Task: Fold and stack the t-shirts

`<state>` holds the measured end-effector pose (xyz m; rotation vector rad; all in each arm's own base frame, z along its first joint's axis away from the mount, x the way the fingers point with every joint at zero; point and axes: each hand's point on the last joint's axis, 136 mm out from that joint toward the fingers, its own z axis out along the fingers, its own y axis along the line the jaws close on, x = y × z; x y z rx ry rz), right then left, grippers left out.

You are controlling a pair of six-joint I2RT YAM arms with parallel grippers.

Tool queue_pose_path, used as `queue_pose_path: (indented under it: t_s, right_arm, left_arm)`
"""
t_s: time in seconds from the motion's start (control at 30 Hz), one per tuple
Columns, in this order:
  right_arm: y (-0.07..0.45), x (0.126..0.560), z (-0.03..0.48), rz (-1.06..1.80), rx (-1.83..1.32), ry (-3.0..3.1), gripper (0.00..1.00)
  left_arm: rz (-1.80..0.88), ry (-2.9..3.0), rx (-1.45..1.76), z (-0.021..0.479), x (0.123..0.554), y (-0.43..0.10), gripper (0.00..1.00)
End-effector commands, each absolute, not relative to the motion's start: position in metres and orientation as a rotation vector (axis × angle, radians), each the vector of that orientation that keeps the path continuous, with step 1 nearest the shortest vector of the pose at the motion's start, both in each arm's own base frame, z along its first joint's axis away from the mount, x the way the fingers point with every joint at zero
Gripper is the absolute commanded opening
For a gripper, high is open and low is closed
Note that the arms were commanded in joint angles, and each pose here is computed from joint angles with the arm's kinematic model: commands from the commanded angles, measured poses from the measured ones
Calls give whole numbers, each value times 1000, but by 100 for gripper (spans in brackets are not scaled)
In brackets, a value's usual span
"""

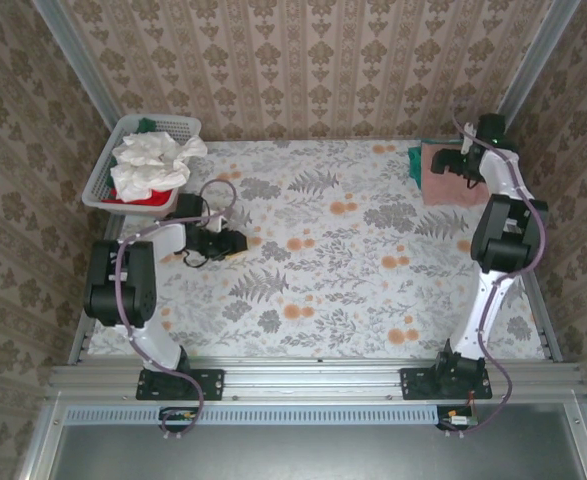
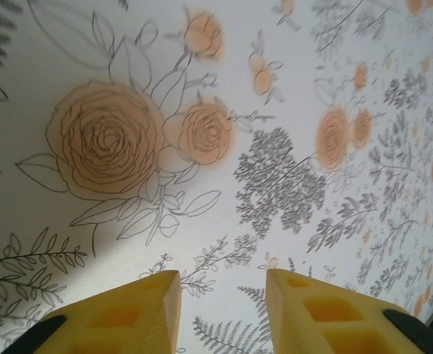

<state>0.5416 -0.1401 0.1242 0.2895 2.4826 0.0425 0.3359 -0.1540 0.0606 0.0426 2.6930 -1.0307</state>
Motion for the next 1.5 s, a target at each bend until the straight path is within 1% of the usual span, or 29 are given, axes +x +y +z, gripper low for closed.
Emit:
queue_pose_path:
  t_s: [0.0,0.03,0.07,0.13,0.23,0.3,0.4,0.43,0.5,0.57,0.6,0.67,0.73,0.77,0.8,0.9,1.03,1.13,1.17,1.23,1.37,1.47]
  right_arm:
    - [-138,529,165,29,309,2332,100]
    - [-134,522,167,30,299,2306,100]
    - [-130,512,168,28,296,2281,100]
    - [-120,494,175,32,272,2211,100]
    - [-103,463,178,21,262,2145,100]
    - [-91,438,173,-4,261,2113,100]
    - [-63,400,172,35,242,2019,100]
    - [-57,390,168,59,261,1986,100]
    - [-39,374,156,80,187,1916,100]
    - [-28,363,136,57,139,1919,100]
    - [-28,362,126,46,147,1955,100]
    - [-30,365,113,33,182,2039,100]
    - [-30,371,115,24,168,2019,100]
    - [-29,374,119,23,153,1975,100]
    - [-29,378,125,14,129,1932,100]
    - [-33,390,119,4,143,1984,100]
    - [-14,393,129,63,97,1890,100]
    - [0,398,102,47,29,1871,100]
    - [1,401,95,25,25,1924,100]
    - [-9,401,99,-16,83,1918,100]
    - [-8,400,98,-28,79,1922,100]
    - [-7,400,98,-27,77,1922,100]
  left_arm:
    - [-933,2582,59,100,356,-145,51]
    - [-913,2561,63,107,358,-143,70]
    - [-884,2536,65,115,361,-141,99]
    - [-821,2483,67,132,366,-134,100]
    - [-625,2385,23,158,372,-110,100]
    - [-382,2293,-42,177,374,-76,100]
    - [-70,2088,-99,210,367,-29,100]
    - [15,2032,-68,214,363,-19,100]
    - [158,1914,41,211,357,-9,100]
    - [267,1878,29,189,351,8,100]
    - [277,1891,3,176,349,14,100]
    - [205,1951,-19,141,350,20,100]
    - [161,1994,33,114,355,18,100]
    - [148,2064,-8,108,358,21,100]
    - [129,2072,-11,106,362,21,100]
    - [75,2068,-17,106,372,20,100]
    - [-47,1845,-13,124,378,17,100]
    - [-80,1778,70,109,377,5,100]
    - [-68,1771,59,106,380,7,100]
    - [-70,1815,48,102,381,8,100]
    - [-3,1902,78,96,398,1,100]
    - [38,1919,92,94,400,-2,100]
